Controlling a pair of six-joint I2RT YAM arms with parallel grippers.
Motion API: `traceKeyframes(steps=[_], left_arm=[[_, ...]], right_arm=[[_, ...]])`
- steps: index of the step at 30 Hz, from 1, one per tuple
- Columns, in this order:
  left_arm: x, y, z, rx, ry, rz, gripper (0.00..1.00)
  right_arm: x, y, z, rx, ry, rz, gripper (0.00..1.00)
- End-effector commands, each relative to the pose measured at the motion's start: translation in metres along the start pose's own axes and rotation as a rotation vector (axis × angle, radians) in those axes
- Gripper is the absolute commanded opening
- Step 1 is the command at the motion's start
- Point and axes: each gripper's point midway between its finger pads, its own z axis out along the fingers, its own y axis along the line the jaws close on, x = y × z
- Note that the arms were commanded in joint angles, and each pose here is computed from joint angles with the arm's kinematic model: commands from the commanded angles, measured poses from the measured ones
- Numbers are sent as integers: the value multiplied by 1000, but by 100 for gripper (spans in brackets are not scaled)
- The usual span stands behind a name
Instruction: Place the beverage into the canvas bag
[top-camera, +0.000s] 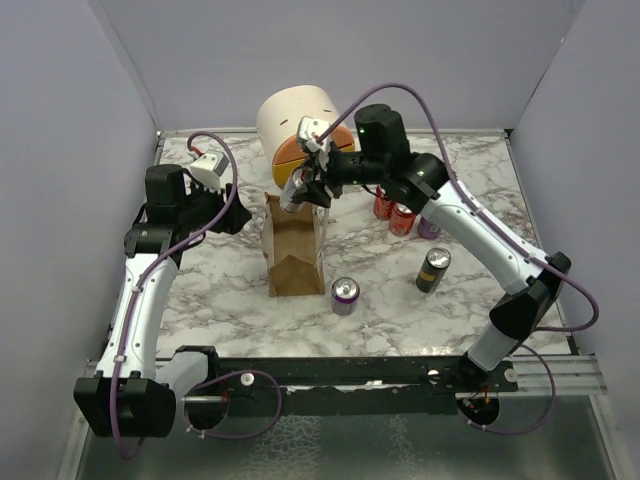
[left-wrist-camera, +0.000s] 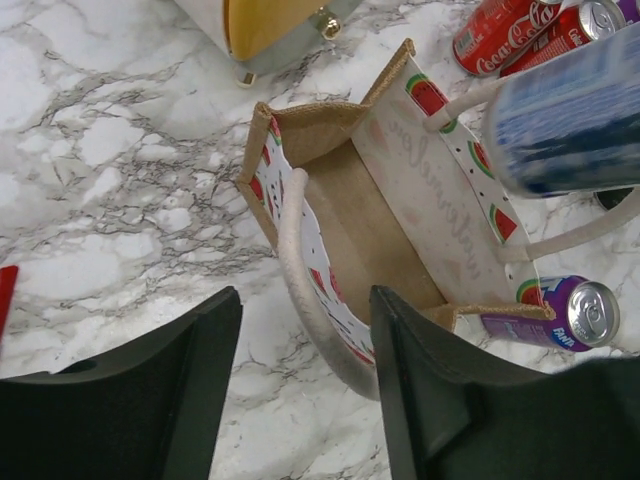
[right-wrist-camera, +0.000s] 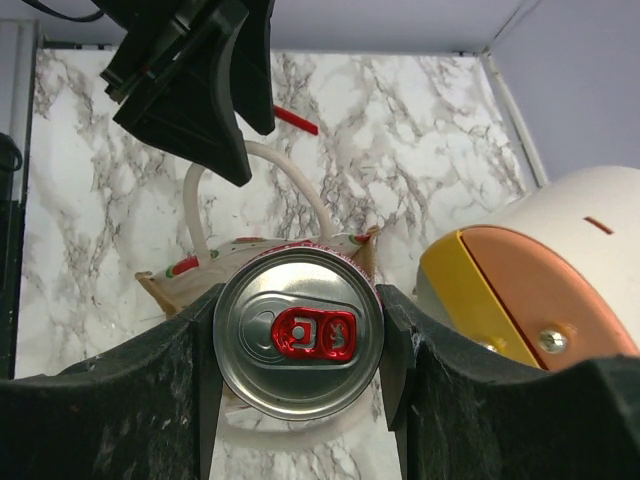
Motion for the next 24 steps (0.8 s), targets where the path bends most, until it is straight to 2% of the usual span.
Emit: traceKeyframes(steps=[1, 8, 15, 24], left_arm=[[-5, -9, 6, 69, -29, -34, 51], [4, -11, 14, 94, -19, -61, 23], [13, -11, 15, 97, -22, -71, 1], [17, -6, 13, 54, -29, -73, 0]], right_arm=[[2, -3, 37, 44, 22, -28, 1], [54, -5, 81, 38, 131, 36, 1], [90, -3, 113, 15, 189, 70, 1], [126, -11, 138, 69, 201, 70, 1]])
